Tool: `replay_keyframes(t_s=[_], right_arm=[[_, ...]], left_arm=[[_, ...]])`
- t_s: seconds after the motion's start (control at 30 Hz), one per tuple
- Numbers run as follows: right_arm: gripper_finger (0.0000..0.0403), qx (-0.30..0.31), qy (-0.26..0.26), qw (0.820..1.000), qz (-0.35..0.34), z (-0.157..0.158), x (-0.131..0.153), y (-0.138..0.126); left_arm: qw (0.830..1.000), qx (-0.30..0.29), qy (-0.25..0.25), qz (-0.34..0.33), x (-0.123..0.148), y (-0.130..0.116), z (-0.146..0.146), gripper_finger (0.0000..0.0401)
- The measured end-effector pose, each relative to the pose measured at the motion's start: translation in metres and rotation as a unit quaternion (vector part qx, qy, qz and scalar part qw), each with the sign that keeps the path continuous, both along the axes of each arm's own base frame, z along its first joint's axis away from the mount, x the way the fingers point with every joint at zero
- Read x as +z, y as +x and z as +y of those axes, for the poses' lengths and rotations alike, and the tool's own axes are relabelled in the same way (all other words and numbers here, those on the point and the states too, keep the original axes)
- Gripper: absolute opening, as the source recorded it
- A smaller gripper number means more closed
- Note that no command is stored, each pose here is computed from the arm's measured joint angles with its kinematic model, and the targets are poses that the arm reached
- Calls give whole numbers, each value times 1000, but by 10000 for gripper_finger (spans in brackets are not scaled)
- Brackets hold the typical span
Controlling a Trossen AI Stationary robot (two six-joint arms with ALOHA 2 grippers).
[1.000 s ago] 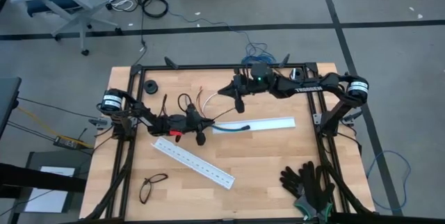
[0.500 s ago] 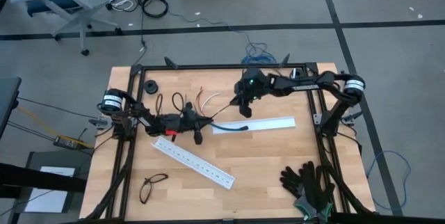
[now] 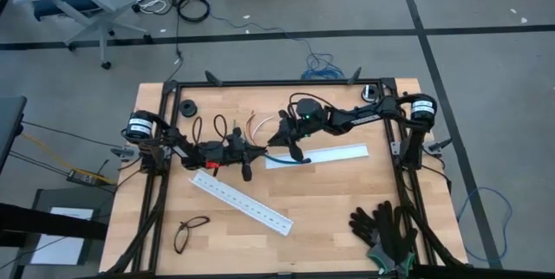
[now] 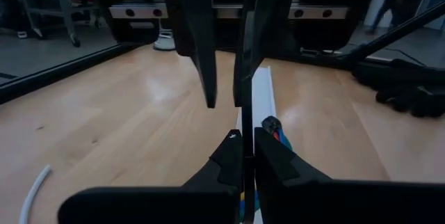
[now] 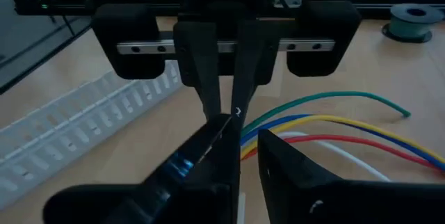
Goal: Ziptie cables
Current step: Wrap the cable wire in the zip tie
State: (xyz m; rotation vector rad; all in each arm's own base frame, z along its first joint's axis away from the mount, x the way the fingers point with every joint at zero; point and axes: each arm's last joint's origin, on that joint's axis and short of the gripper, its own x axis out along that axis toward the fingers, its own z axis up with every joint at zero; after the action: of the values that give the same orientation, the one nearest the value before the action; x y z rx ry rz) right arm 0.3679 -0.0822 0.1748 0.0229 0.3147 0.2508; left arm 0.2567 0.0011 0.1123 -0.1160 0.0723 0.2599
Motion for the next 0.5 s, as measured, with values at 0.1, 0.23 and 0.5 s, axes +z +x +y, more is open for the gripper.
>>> replay_keyframes(t_s=[0.1,0.23,0.5], right_arm=[[49,4,-6,1000,-7,4,1,1],[64,11,-7,1000,-11,9,2,3],[72,-5,-30,999,-30,16,5,6]], left_arm=[[1000,-1,0,-1,0,0,0,0],[1000,-1,0,-2,0,0,0,0],[1000,-1,-2,-13,3,0,0,0]])
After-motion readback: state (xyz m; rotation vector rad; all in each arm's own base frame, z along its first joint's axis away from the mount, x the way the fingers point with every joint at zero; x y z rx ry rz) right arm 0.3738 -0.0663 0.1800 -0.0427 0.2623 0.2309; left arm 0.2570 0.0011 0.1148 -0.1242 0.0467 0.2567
